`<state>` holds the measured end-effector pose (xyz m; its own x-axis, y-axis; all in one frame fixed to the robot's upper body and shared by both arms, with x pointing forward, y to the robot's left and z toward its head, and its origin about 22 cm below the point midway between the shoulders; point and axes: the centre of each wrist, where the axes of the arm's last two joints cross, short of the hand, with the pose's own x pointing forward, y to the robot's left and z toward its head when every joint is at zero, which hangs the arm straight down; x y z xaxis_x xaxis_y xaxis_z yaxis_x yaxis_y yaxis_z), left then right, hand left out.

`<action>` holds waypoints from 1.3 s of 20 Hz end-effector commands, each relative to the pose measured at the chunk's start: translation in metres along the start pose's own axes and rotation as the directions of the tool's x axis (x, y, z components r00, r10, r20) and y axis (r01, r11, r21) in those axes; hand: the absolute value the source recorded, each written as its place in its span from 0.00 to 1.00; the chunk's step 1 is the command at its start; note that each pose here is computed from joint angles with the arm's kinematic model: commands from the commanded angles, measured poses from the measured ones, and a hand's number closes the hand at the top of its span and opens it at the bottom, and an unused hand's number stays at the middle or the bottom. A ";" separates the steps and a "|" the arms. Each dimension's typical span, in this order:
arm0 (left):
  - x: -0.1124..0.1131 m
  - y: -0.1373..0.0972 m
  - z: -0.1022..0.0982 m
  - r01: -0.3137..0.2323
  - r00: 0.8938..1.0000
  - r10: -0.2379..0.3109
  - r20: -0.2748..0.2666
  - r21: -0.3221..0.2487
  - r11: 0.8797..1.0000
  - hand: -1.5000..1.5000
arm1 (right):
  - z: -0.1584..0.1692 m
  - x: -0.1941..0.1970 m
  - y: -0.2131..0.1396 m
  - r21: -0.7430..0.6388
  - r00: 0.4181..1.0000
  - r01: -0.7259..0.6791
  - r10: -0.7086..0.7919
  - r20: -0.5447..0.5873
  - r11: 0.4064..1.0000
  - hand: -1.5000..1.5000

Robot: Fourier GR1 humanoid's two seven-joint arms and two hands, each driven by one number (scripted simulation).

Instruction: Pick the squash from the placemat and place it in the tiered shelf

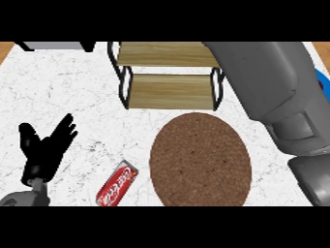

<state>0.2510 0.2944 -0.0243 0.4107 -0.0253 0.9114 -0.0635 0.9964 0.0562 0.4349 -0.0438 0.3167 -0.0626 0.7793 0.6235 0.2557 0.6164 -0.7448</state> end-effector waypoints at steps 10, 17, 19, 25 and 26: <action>0.011 0.007 -0.004 -0.006 0.999 0.007 -0.042 0.013 1.000 0.50 | 0.000 0.002 -0.022 -0.121 0.869 0.486 -0.493 -0.042 0.866 0.00; 0.006 0.009 -0.002 0.002 0.999 -0.002 -0.037 0.005 1.000 0.50 | -0.017 -0.020 -0.074 -0.320 0.820 0.535 -0.572 -0.026 0.782 0.00; -0.009 -0.004 -0.003 -0.005 0.999 0.006 -0.038 0.028 1.000 0.50 | -0.019 -0.039 -0.082 -0.390 0.840 0.483 -0.541 -0.048 0.784 0.00; -0.004 0.013 0.005 -0.021 0.999 0.022 -0.028 0.037 0.999 0.50 | -0.016 -0.071 -0.136 -0.552 0.770 0.504 -0.636 -0.061 0.664 0.00; -0.011 0.000 0.009 -0.019 0.999 0.021 -0.047 0.046 0.999 0.50 | -0.015 -0.093 -0.151 -0.563 0.769 0.500 -0.637 -0.061 0.658 0.00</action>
<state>0.2442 0.3000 -0.0251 0.4278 -0.0024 0.9039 -0.0974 0.9941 0.0487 0.4267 -0.1590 0.3683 -0.1435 0.2449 0.9589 0.6190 0.7782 -0.1061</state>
